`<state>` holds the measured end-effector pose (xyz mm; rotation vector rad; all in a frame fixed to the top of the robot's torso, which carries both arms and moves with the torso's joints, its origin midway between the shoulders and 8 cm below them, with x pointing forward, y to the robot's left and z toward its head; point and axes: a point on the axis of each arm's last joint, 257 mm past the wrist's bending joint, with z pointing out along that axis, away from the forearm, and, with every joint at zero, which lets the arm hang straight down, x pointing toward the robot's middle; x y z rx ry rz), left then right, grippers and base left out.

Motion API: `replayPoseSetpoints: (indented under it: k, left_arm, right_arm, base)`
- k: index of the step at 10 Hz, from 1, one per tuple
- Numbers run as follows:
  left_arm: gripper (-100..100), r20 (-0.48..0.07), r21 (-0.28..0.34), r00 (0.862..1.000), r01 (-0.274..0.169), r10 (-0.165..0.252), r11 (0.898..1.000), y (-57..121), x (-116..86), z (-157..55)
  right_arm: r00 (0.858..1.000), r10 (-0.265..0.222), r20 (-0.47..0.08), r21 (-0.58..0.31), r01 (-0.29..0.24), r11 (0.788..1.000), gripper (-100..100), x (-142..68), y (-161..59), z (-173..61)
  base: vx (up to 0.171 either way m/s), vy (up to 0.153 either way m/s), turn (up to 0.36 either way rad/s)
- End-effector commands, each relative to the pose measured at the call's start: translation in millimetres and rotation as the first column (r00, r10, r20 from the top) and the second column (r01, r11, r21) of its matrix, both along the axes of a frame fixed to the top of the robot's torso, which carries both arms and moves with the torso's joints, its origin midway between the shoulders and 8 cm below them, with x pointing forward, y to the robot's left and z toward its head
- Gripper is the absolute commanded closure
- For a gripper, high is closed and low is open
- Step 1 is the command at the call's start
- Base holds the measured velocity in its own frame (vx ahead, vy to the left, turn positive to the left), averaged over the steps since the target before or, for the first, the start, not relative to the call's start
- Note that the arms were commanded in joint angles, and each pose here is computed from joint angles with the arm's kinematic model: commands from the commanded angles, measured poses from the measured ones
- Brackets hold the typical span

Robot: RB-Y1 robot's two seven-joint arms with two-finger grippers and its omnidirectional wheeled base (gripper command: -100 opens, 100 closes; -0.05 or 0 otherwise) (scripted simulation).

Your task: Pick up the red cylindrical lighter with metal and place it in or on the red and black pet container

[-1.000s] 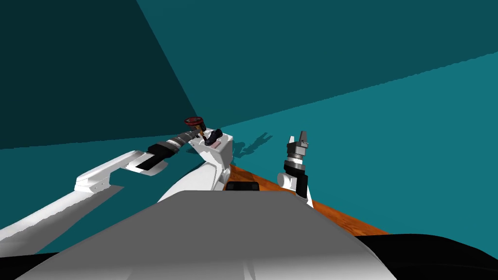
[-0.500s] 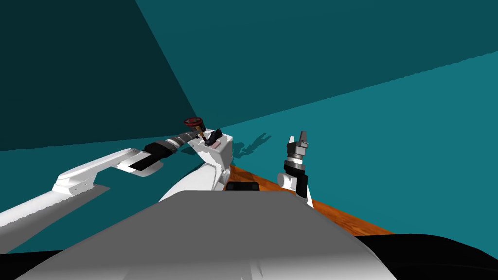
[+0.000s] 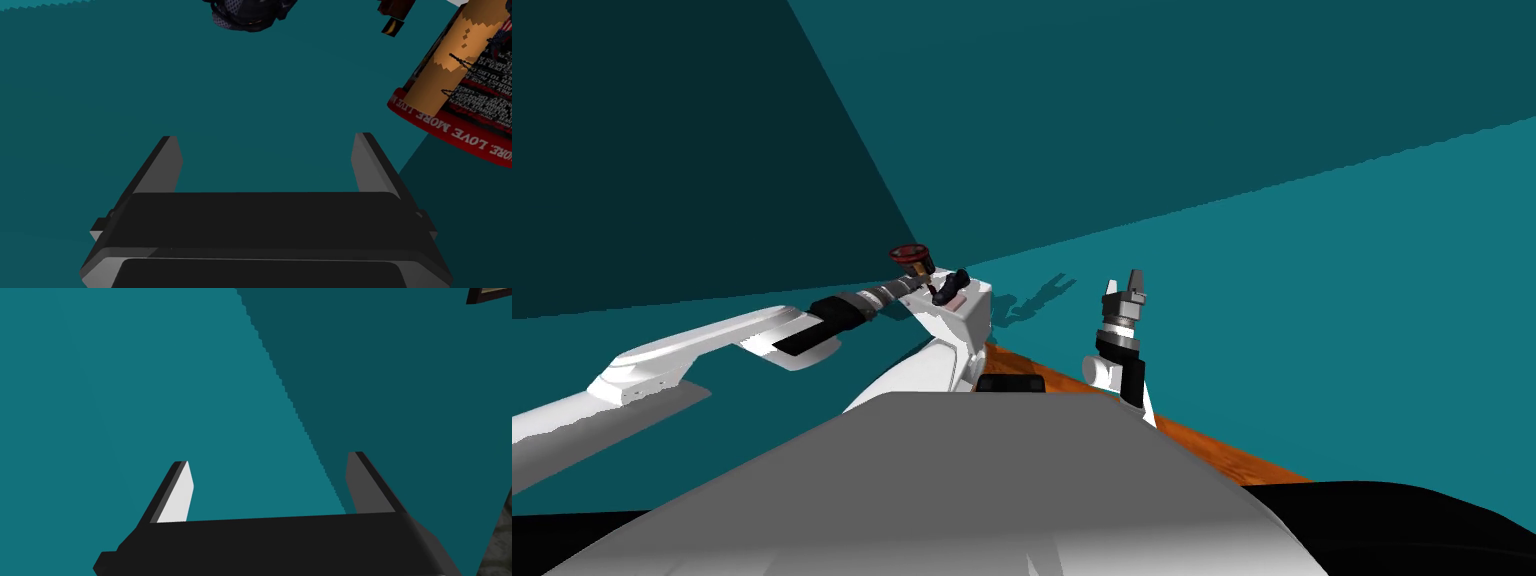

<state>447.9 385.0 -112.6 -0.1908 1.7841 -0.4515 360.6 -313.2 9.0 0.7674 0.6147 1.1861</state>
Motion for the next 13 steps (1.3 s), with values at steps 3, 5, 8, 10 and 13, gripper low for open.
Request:
replayPoseSetpoints:
  k: [3,5,8,10,13]
  left_arm:
    - [-100,-0.110,0.010,0.994,-0.024,0.025,1.000,3.6,-12,-28]
    - [-100,-0.167,0.019,0.985,-0.038,0.040,0.999,6.9,-20,-43]
    - [-100,-0.237,0.034,0.970,-0.056,0.062,0.998,11.5,-31,-62]
    - [-100,-0.293,0.049,0.953,-0.071,0.082,0.996,15.3,-42,-77]
    - [-100,-0.275,0.039,0.957,-0.082,0.089,0.996,21.0,-39,-78]
  right_arm:
    - [1.000,0.000,0.000,0.000,0.000,1.000,0,0,0,0]
    - [1.000,0.000,0.000,0.000,0.000,1.000,0,0,0,0]
    - [1.000,0.000,0.000,0.000,0.000,1.000,0,0,0,0]
    - [1.000,0.000,0.000,0.000,0.000,1.000,0,0,0,0]
    - [1.000,0.000,0.000,0.000,0.000,1.000,0,0,0,0]
  base:
    - [0.086,0.013,0.026]
    - [0.088,0.019,0.027]
    - [0.064,-0.003,0.034]
    - [0.015,-0.015,0.048]
    - [0.008,-0.003,-0.028]
